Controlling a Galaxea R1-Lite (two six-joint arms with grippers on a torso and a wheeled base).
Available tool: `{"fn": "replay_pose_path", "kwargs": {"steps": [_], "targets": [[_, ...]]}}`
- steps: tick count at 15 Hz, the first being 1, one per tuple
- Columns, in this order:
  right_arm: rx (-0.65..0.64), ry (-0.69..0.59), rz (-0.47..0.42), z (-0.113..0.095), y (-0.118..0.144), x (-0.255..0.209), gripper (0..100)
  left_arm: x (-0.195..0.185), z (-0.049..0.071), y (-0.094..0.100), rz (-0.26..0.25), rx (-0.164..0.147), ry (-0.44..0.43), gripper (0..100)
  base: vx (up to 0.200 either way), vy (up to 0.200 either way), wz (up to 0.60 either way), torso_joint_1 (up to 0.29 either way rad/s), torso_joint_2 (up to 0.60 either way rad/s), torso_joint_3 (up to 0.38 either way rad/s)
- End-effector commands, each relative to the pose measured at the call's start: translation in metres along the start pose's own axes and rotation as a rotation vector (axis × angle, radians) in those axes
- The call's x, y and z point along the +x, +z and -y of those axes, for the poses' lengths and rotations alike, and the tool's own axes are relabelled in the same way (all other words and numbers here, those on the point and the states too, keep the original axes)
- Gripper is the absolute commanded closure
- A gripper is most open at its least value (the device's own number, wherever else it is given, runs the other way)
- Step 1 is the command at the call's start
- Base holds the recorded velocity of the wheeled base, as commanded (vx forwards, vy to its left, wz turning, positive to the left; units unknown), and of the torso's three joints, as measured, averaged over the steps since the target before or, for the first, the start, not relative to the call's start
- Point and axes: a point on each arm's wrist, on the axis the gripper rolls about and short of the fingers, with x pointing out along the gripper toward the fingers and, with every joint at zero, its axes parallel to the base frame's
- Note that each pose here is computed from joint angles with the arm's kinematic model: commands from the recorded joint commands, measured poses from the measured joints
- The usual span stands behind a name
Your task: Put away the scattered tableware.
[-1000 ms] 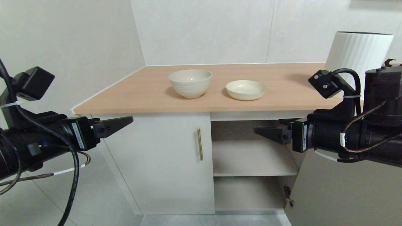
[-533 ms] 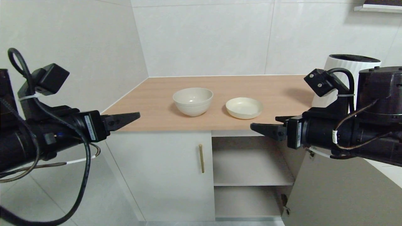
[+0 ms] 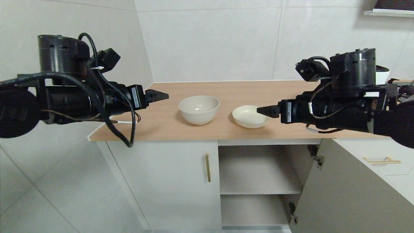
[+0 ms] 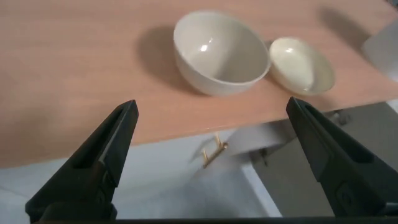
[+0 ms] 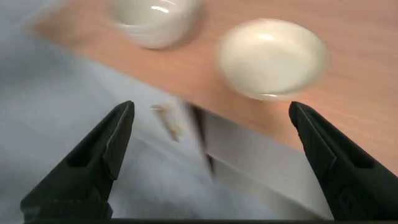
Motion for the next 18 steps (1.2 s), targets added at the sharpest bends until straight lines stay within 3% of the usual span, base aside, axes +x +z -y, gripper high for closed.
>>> {"fn": "replay_pose_path", "kwargs": {"steps": [1, 4, 5, 7, 8, 9, 18], "targets": [[0.112, -0.142, -0.054, 0.003, 0.000, 0.037, 0, 0.034, 0.003, 0.003, -0.120, -0.059, 0.018, 0, 0.000, 0.000, 0.00, 0.000, 0.00, 0.000], [0.117, -0.156, -0.038, 0.006, 0.001, 0.043, 0, 0.051, 0.009, -0.003, -0.163, -0.063, 0.051, 0, 0.000, 0.000, 0.00, 0.000, 0.00, 0.000], [0.118, -0.169, -0.036, 0.007, 0.001, 0.045, 0, 0.066, 0.011, -0.009, -0.160, -0.061, 0.101, 0, 0.000, 0.000, 0.00, 0.000, 0.00, 0.000], [0.116, -0.202, -0.037, 0.008, -0.002, 0.050, 0, 0.084, 0.016, -0.013, -0.115, -0.060, 0.160, 0, 0.000, 0.000, 0.00, 0.000, 0.00, 0.000], [0.116, -0.213, -0.032, 0.009, -0.002, 0.051, 0, 0.097, 0.018, -0.016, -0.055, -0.066, 0.188, 0, 0.000, 0.000, 0.00, 0.000, 0.00, 0.000], [0.117, -0.213, -0.032, 0.009, -0.002, 0.051, 0, 0.105, 0.017, -0.017, -0.029, -0.066, 0.192, 0, 0.000, 0.000, 0.00, 0.000, 0.00, 0.000], [0.120, -0.215, -0.033, 0.009, -0.003, 0.050, 0, 0.130, 0.011, -0.029, -0.039, -0.066, 0.201, 0, 0.000, 0.000, 0.00, 0.000, 0.00, 0.000]]}}
